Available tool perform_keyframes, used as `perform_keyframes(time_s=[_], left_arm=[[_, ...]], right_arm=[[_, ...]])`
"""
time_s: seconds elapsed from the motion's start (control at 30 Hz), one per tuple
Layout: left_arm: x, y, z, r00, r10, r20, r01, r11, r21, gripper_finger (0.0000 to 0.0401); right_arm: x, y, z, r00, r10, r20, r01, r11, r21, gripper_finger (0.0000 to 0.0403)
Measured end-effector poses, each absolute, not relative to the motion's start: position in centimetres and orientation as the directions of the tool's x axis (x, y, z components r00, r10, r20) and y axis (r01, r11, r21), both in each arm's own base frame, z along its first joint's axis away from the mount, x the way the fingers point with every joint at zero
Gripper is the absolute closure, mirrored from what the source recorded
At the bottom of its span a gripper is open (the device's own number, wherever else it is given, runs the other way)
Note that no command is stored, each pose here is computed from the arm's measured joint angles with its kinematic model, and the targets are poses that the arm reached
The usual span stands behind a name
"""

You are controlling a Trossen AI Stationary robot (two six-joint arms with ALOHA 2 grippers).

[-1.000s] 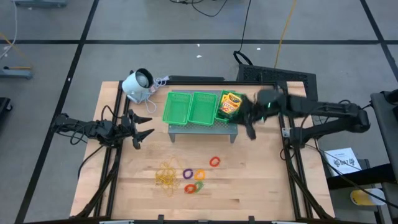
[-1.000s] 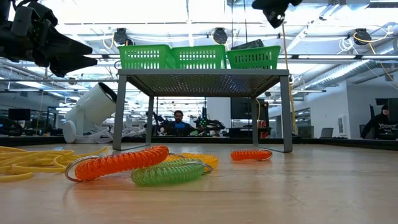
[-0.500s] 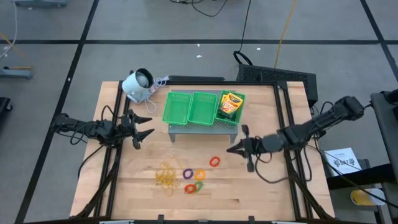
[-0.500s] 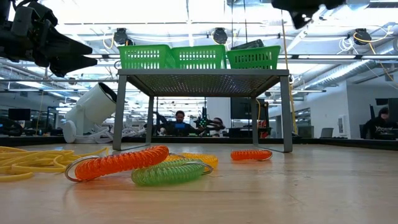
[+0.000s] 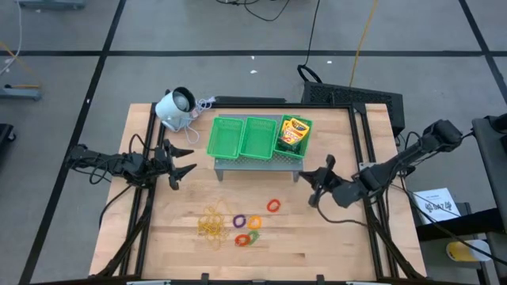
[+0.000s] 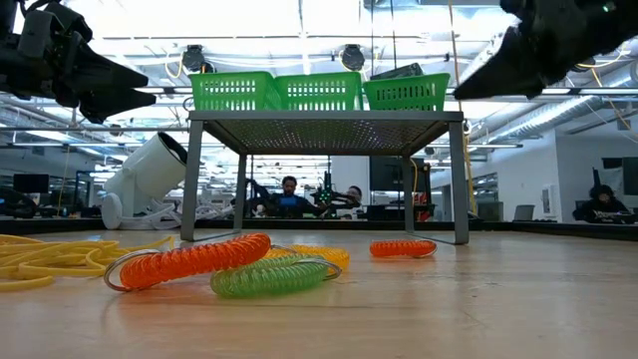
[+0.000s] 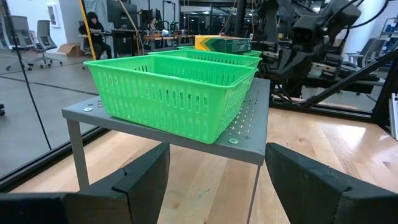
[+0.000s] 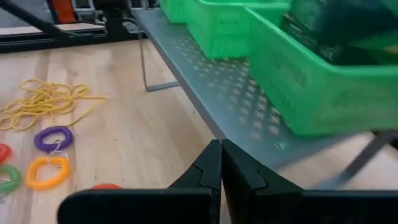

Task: Pick & Place Office Desk Supplies
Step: Adjust the right green basket on the shelf

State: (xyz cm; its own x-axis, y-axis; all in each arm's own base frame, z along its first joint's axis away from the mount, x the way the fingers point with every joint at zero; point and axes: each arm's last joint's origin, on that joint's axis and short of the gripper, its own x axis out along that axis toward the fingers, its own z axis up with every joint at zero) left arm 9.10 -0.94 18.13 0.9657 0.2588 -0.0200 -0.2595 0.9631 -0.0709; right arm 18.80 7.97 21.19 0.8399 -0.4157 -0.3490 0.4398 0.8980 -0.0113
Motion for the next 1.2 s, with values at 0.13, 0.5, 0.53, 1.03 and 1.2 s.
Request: perform_keyframes(time_s=[0.13,0.5,0.53,1.03,1.2], left_arm=[[9.1,-0.9,18.1,0.966,0.259,-0.02,-0.26,0.963,-0.071,0.013],[9.1,-0.9,18.1,0.966,0.259,-0.02,-0.26,0.963,-0.071,0.013],[9.1,-0.9,18.1,0.966,0.259,-0.02,-0.259,0.963,-0.071,0.013],[9.1,-0.9,18.1,0.966,0.259,-0.02,-0.259,0.963,-0.071,0.013],[9.1,-0.9,18.1,0.966,0.259,-0.02,-0.26,0.963,-0.071,0.013]], right_arm=[[17.7,7.1,21.1,0.779,-0.531,-0.334,0.551,0.834,-0.042,0.0403],[15.8,1.7,22.1,0.554,-0.77,-0.317,0.77,0.619,-0.155,0.0403],[15.9,1.2,22.2,0.548,-0.769,-0.33,0.77,0.618,-0.16,0.0403],[17.6,-3.8,23.6,0.622,-0.695,-0.361,0.692,0.703,-0.162,0.0403],[17.7,-5.1,23.7,0.66,-0.655,-0.368,0.661,0.739,-0.131,0.0403]])
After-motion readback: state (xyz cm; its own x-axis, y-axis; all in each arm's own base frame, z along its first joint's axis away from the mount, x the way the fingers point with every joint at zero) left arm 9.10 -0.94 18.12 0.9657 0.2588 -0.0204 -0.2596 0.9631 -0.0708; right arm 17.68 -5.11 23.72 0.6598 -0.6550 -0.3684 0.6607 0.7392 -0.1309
